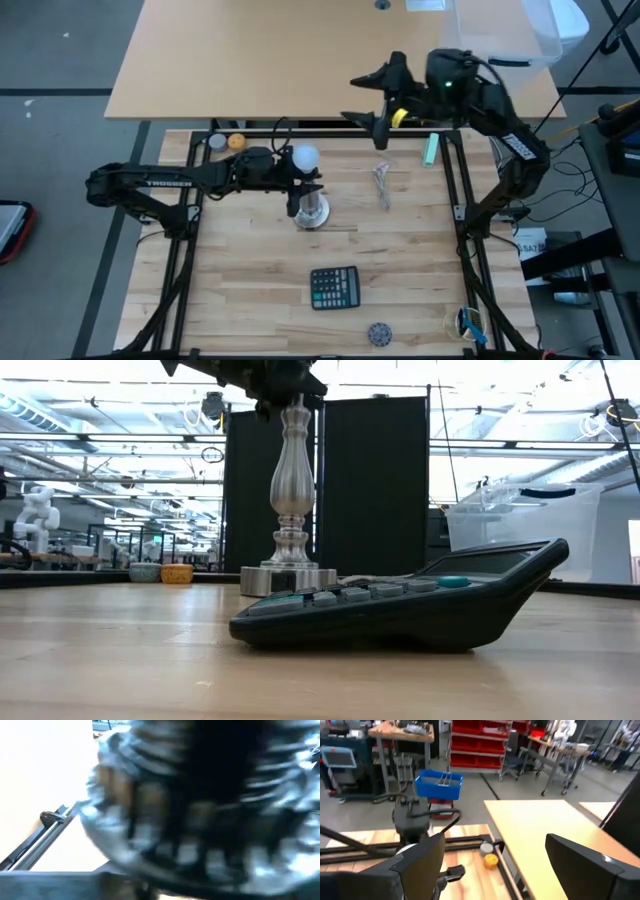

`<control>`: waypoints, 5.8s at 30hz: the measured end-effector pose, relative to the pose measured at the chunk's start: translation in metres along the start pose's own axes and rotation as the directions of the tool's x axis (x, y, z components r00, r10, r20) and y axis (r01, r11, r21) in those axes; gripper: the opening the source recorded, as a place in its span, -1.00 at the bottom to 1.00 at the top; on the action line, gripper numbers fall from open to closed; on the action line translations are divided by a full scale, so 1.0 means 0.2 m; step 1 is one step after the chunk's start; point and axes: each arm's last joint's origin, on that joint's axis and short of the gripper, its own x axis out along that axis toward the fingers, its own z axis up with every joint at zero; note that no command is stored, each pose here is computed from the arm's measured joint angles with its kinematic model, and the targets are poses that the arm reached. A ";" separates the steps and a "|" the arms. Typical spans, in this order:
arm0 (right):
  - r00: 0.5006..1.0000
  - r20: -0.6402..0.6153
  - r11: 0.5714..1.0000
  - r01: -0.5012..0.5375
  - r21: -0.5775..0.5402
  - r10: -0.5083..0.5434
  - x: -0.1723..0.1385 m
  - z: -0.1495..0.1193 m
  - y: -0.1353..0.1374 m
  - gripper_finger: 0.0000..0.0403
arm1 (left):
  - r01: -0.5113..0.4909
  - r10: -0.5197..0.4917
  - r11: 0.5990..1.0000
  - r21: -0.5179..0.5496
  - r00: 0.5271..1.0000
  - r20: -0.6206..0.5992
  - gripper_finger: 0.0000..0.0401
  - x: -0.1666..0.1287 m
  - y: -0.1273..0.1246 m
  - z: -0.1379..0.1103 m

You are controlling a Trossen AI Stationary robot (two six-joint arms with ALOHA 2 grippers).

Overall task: Screw lightbulb
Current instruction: Remove the light bulb from the lamp

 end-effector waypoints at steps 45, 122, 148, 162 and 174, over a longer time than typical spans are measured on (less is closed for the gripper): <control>0.930 -0.148 0.934 -0.309 0.178 0.335 0.14 -0.10 0.08 0.67 | 0.027 -0.027 1.000 0.012 0.998 0.048 -0.69 0.24 0.08 -0.08; 0.952 -0.240 0.981 -0.171 0.092 0.189 0.04 -0.12 0.05 0.67 | 0.033 -0.014 0.996 0.085 0.978 -0.207 0.09 0.22 0.06 0.08; 0.923 -0.324 0.977 -0.186 0.101 0.209 0.14 -0.18 0.08 0.67 | 0.022 -0.016 0.998 0.054 0.994 -0.104 -0.10 0.30 0.07 -0.04; 0.872 -0.423 0.969 -0.215 0.117 0.245 0.29 -0.27 0.14 0.67 | 0.014 -0.008 0.999 0.049 0.994 -0.109 -0.10 0.30 0.08 -0.04; 0.868 -0.430 0.968 -0.226 0.105 0.249 0.31 -0.28 0.16 0.32 | 0.013 -0.008 0.999 0.046 0.993 -0.116 -0.10 0.30 0.08 -0.05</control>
